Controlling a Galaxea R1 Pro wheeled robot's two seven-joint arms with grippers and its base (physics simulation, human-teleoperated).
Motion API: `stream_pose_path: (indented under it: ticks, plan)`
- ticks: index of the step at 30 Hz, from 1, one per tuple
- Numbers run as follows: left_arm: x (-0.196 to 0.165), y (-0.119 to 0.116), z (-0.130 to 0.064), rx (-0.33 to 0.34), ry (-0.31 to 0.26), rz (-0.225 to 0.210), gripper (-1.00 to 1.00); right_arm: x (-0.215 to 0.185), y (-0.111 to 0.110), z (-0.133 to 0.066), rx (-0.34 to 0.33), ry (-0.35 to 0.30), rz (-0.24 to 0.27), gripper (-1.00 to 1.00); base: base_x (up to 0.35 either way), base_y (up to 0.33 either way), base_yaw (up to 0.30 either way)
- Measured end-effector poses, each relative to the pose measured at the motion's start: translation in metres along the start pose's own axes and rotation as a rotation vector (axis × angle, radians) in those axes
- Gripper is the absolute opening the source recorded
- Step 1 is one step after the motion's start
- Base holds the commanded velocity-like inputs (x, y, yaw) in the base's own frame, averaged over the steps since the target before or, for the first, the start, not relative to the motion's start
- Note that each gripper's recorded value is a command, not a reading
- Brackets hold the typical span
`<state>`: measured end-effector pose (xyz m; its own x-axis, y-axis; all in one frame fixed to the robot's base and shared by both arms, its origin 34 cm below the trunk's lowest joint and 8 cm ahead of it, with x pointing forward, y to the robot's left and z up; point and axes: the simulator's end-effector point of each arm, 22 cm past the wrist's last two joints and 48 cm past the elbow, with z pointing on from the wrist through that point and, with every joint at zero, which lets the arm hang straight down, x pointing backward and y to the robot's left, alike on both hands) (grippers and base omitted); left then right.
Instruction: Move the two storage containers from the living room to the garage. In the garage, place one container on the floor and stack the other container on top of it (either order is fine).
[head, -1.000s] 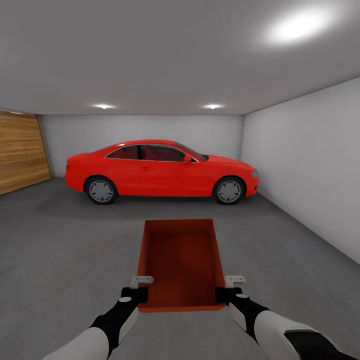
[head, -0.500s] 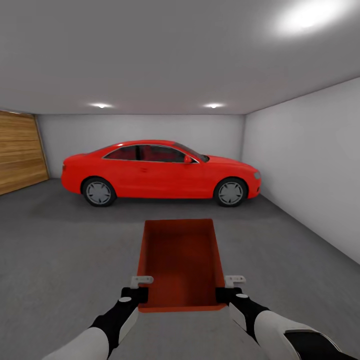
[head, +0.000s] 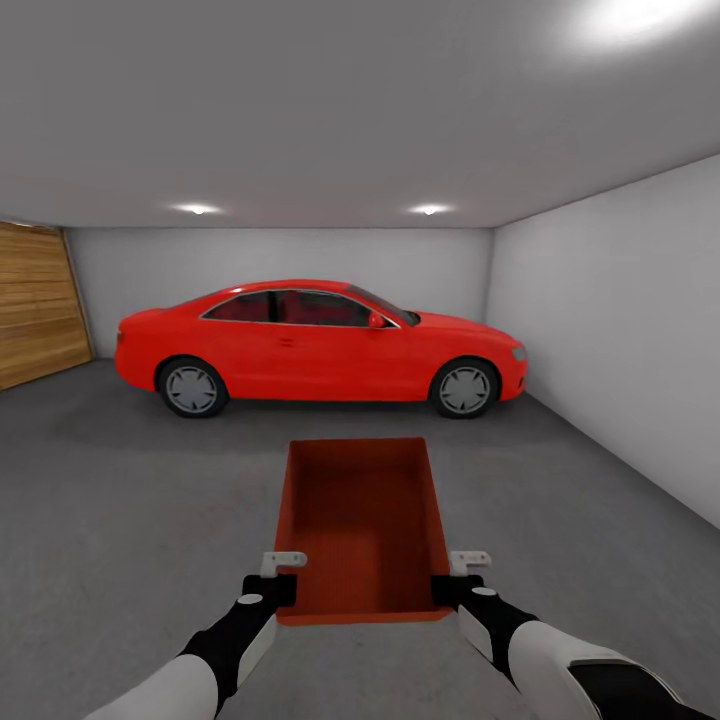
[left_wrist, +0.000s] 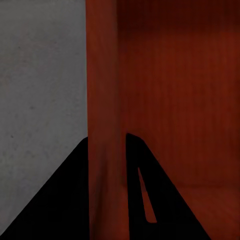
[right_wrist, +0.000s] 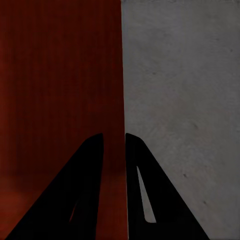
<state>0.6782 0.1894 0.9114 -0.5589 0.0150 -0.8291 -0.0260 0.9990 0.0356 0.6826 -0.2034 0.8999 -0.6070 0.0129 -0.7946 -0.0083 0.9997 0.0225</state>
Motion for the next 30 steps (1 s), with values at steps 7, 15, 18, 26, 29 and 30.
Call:
stream_pose_path:
  ticks: [7,15,18,26,29,30]
  plan:
    - [-0.0006,0.0,0.0,0.0,-0.001,0.002,-1.0,-0.0001,0.0,0.0,0.0,-0.002,0.002,-1.0,0.321,0.0,0.0]
    - [-0.0005,0.0,0.0,0.0,-0.001,0.002,-1.0,0.0001,0.0,0.0,0.0,-0.001,0.002,-1.0,0.321,0.0,0.0]
    - [-0.0005,0.0,0.0,0.001,-0.001,0.002,-1.0,0.0002,0.0,0.0,0.0,-0.001,0.002,-1.0,0.321,0.0,0.0]
    - [-0.0002,0.0,0.0,0.0,0.0,0.002,-1.0,0.0003,0.0,0.0,0.0,0.0,0.001,-1.0,0.321,0.0,0.0]
    - [0.0002,0.0,0.0,0.0,0.001,0.001,-1.0,0.0003,0.0,0.0,0.0,0.001,0.0,-1.0,0.321,0.0,0.0]
    - [0.0003,0.0,0.0,0.0,0.001,0.0,-1.0,0.0004,0.0,0.0,0.0,0.001,0.0,-1.0,0.321,0.0,0.0]
